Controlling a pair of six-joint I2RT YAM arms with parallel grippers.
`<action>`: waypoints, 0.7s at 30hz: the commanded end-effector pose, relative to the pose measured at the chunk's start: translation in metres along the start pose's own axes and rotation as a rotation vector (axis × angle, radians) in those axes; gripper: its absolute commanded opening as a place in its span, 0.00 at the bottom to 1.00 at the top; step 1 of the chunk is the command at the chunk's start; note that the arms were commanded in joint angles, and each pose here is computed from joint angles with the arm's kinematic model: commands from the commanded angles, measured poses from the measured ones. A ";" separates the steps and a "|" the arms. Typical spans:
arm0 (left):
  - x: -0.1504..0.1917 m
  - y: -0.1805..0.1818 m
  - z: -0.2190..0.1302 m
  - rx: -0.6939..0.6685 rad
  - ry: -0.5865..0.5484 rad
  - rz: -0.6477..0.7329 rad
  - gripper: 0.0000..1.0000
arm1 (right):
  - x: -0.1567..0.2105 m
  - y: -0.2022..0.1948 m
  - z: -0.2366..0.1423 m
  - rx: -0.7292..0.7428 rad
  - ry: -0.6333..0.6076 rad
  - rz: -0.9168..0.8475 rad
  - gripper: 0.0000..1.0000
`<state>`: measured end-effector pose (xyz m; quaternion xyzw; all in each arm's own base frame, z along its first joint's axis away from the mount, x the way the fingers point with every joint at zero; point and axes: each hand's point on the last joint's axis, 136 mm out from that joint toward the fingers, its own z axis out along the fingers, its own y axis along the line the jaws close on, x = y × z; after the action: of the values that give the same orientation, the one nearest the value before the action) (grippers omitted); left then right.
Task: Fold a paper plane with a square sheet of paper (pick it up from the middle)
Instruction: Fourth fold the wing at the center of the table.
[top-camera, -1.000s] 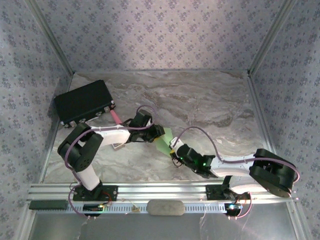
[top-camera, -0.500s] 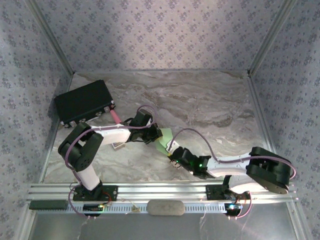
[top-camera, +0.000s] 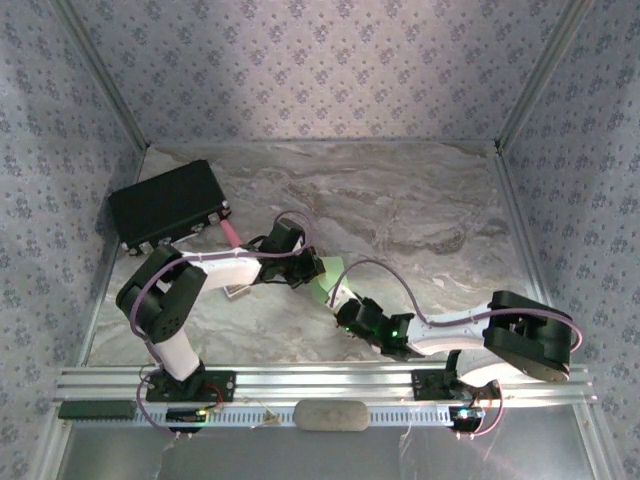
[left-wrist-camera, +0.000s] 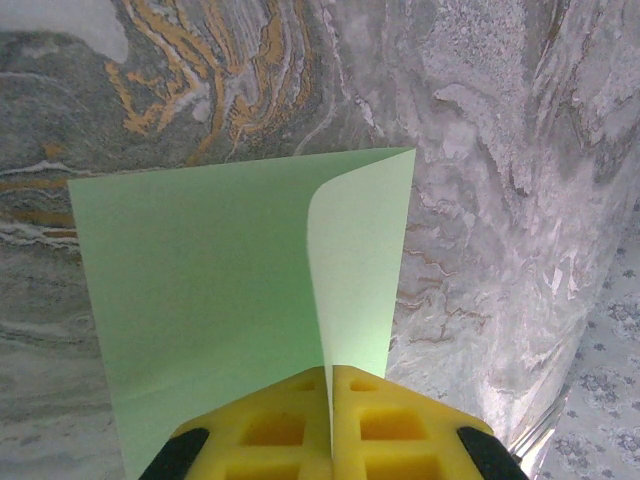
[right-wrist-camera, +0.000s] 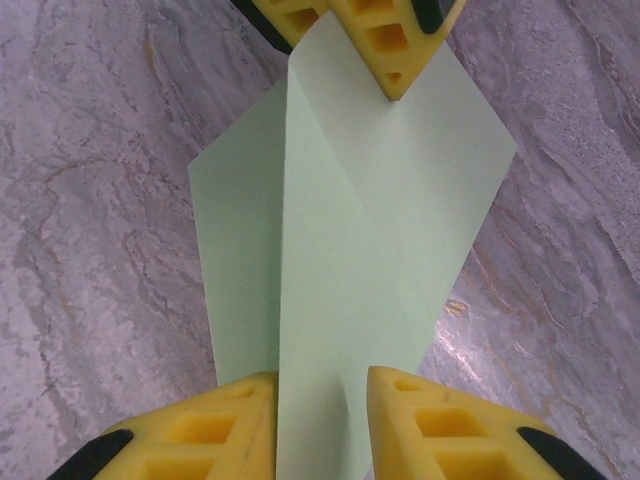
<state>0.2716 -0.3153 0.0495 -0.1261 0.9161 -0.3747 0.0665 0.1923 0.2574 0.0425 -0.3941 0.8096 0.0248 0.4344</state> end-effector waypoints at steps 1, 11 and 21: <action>-0.003 -0.010 -0.004 0.021 0.003 0.002 0.06 | -0.006 -0.004 0.000 0.033 -0.010 -0.006 0.27; -0.003 -0.011 -0.004 0.023 0.005 0.002 0.05 | -0.002 -0.002 0.002 0.033 0.008 -0.003 0.27; -0.003 -0.009 -0.003 0.019 0.006 0.000 0.05 | -0.006 -0.003 0.001 0.030 -0.011 0.016 0.25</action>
<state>0.2717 -0.3154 0.0496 -0.1261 0.9161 -0.3748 0.0666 0.1934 0.2541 0.0366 -0.3948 0.8119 0.0122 0.4299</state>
